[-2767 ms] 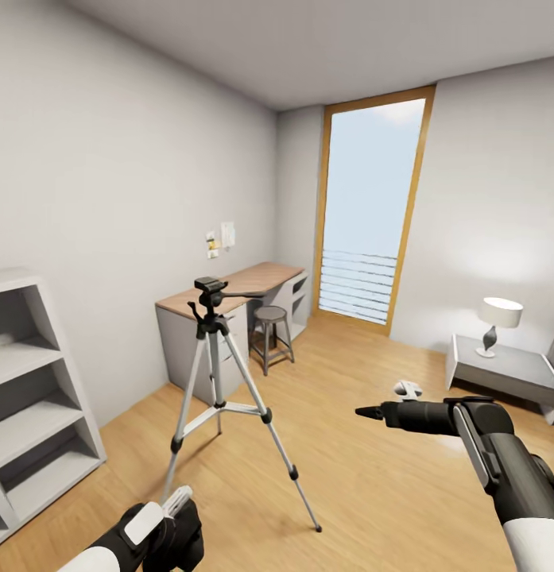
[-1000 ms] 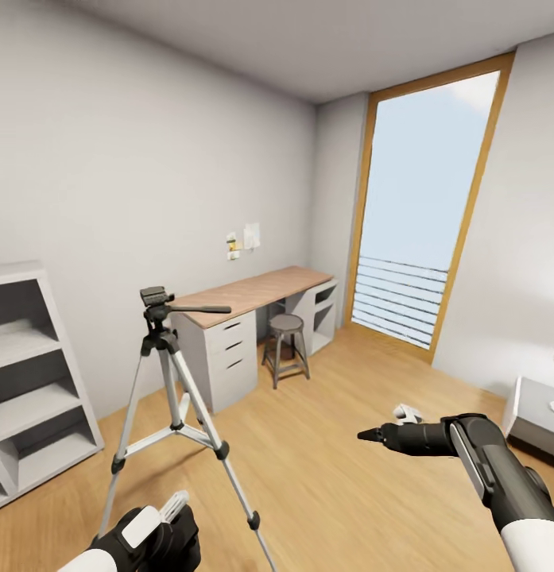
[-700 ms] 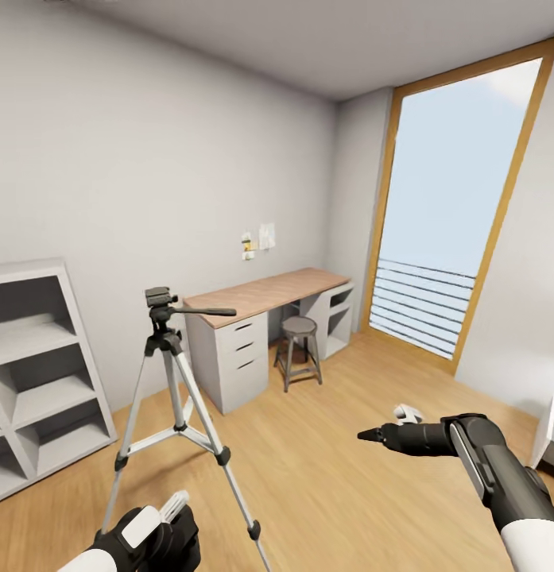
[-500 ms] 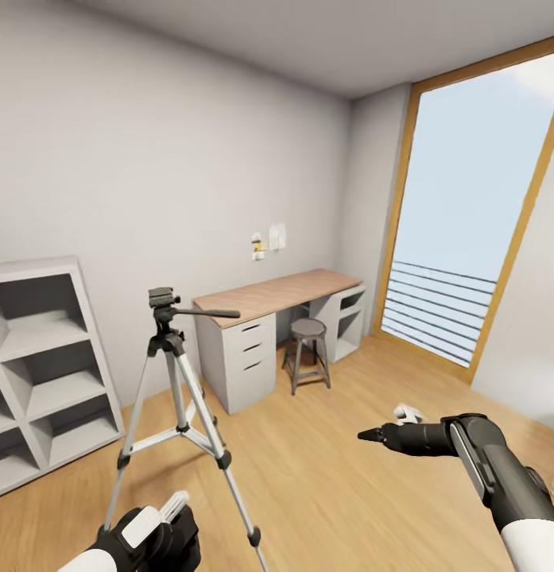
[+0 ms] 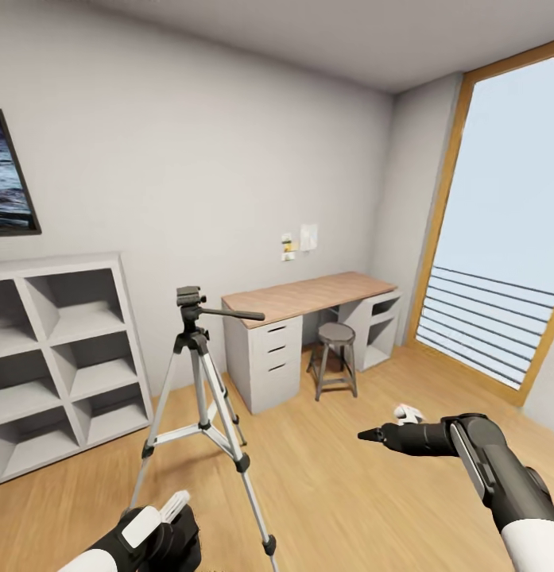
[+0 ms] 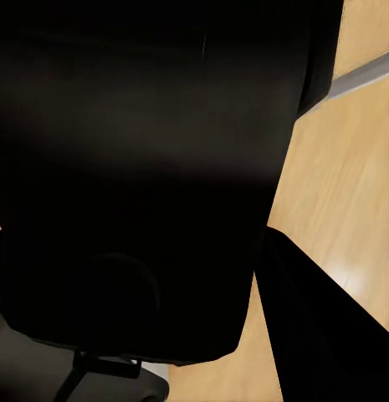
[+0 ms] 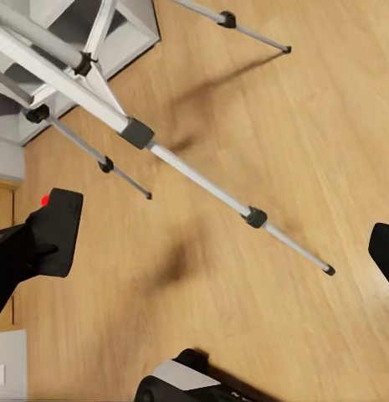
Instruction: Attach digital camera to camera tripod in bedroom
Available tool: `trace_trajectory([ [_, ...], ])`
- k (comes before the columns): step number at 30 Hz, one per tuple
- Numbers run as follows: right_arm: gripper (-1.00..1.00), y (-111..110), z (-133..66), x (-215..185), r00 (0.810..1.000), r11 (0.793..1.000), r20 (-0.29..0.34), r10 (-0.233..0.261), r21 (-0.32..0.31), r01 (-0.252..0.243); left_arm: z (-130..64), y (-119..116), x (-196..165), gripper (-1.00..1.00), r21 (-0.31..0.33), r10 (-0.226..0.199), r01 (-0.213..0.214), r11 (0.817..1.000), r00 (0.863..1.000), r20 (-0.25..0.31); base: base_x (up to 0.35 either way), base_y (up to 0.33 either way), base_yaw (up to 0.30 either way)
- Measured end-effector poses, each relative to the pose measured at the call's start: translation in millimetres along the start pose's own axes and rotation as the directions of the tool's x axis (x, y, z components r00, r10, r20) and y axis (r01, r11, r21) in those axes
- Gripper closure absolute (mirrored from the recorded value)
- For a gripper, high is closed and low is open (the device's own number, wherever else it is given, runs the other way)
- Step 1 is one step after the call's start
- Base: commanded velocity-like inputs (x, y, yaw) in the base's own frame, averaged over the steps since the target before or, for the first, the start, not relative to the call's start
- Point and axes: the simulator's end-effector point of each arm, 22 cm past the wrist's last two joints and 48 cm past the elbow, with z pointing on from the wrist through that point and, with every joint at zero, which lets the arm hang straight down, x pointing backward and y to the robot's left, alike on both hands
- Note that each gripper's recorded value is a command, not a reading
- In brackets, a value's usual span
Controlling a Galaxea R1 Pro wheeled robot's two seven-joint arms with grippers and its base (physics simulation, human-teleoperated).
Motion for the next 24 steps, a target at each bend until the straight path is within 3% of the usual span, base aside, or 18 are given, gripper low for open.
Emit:
trace_trajectory([
  [24,-1.0,2.8,1.8,0.3,1.0,1.0,0.0,0.001,-0.007,-0.001,0.0,-0.2,-0.1,1.0,0.0,0.001,-0.001,1.0,1.0,0.0,0.0,0.0,0.274],
])
